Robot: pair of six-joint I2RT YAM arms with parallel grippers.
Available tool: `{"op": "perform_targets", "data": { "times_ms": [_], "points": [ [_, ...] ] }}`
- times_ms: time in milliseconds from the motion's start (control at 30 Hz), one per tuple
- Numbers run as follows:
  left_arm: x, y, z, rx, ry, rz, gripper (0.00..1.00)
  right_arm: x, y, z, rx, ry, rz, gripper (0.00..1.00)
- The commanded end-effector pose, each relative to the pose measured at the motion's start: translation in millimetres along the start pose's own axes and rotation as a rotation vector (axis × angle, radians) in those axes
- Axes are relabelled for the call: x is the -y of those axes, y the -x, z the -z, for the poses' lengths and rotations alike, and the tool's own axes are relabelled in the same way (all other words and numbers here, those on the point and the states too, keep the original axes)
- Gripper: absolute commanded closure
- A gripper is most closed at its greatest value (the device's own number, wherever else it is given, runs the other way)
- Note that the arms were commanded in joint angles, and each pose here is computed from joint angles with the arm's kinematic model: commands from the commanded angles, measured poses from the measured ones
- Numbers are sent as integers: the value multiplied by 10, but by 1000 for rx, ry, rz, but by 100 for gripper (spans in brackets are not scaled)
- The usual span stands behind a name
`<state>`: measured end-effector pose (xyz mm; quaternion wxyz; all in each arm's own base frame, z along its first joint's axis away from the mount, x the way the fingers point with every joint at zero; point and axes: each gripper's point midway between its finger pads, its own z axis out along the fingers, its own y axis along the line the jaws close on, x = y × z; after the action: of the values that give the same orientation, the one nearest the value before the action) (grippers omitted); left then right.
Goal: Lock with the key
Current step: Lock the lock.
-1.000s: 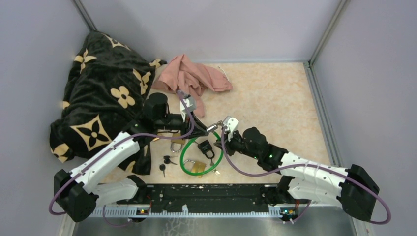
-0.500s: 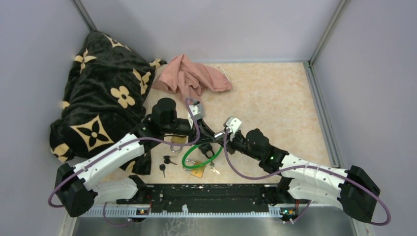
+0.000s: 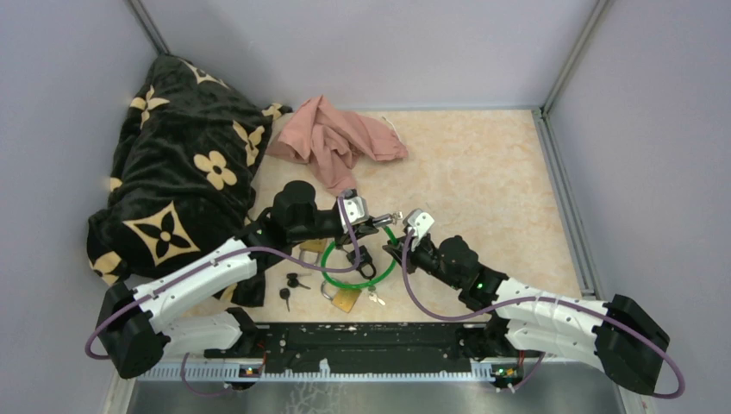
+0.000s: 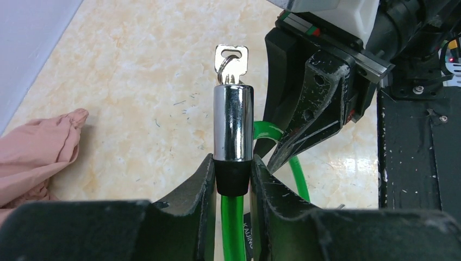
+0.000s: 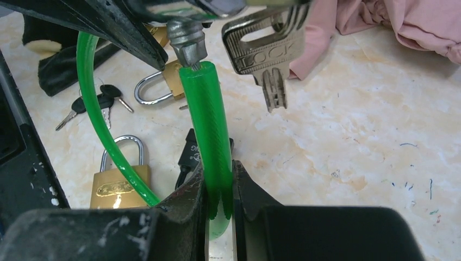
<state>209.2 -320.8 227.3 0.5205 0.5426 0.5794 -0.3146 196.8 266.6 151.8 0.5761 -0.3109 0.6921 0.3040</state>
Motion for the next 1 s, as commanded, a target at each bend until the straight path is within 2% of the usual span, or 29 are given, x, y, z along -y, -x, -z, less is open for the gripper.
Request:
{"op": "perform_targets", "data": {
  "times_ms": [0, 133, 233, 333, 400, 433, 567, 667, 800, 967],
  "points": [
    [70, -152, -18, -47, -21, -5, 82, -367, 1307, 184, 461, 167, 4, 100],
    [173, 221, 2, 90, -80, 10, 77, -338, 1256, 177, 454, 152, -16, 100],
    [276, 313, -9, 116, -145, 16, 75, -291, 1275, 184, 472, 127, -34, 100],
    [352, 183, -79, 63, -163, 22, 78, -266, 1344, 186, 499, 112, -41, 100],
    [402, 39, -143, 10, -159, -30, 95, -265, 1369, 169, 510, 110, -32, 100],
    [442, -62, -168, -26, -164, -74, 100, -262, 1361, 151, 509, 109, -28, 100],
    [308, -392, -268, -119, -111, -266, 100, -174, 1332, 134, 551, 60, 29, 100],
    [152, -363, -319, -109, -73, -386, 100, -72, 1363, 107, 579, -3, 123, 100],
    [-6, -408, -319, -136, -50, -412, 100, -46, 1386, 38, 599, -21, 184, 100],
    [81, -744, -240, -213, -96, -417, 100, -56, 1060, -53, 548, 4, 107, 100]
  ]
}}
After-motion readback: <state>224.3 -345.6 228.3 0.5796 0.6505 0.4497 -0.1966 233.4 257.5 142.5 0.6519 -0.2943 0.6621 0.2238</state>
